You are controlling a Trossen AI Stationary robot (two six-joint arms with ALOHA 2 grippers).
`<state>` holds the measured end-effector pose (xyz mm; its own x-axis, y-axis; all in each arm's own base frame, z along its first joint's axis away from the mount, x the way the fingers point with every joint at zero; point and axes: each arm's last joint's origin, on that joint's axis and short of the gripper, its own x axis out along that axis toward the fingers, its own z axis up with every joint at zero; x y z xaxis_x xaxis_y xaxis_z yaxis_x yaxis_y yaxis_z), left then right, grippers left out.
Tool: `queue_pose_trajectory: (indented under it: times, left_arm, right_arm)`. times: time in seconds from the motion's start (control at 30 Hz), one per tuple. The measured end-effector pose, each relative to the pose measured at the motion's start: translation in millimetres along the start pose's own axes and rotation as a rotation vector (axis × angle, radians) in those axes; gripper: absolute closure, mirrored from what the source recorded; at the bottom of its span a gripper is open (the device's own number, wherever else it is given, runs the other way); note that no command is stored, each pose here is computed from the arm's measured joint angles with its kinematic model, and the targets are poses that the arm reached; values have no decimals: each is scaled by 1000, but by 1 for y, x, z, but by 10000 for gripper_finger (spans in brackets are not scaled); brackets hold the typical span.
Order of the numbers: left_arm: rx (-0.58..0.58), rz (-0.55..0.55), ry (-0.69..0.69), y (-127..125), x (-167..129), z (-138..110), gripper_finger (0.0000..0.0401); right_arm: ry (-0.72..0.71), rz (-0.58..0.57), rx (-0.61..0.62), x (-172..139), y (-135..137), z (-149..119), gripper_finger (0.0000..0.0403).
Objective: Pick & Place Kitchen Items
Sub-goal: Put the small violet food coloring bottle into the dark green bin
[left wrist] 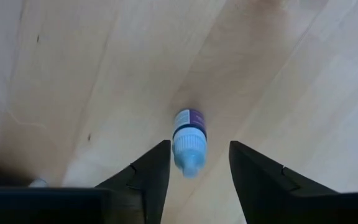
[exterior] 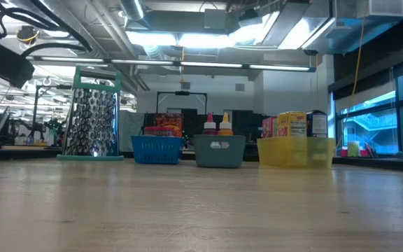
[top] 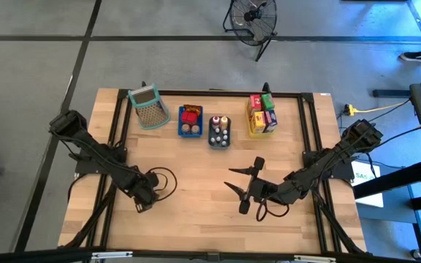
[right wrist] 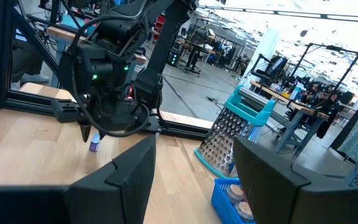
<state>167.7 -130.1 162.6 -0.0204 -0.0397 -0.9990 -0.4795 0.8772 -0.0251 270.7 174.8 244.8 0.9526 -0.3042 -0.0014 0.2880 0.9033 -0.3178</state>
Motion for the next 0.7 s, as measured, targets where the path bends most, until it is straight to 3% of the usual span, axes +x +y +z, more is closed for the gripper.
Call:
queue_pose_trajectory:
  times: [0.7]
  left_arm:
    - [-10, 13, -20, 0, 1, 1, 314]
  right_arm:
    - [-1, 2, 11, 0, 0, 0, 186]
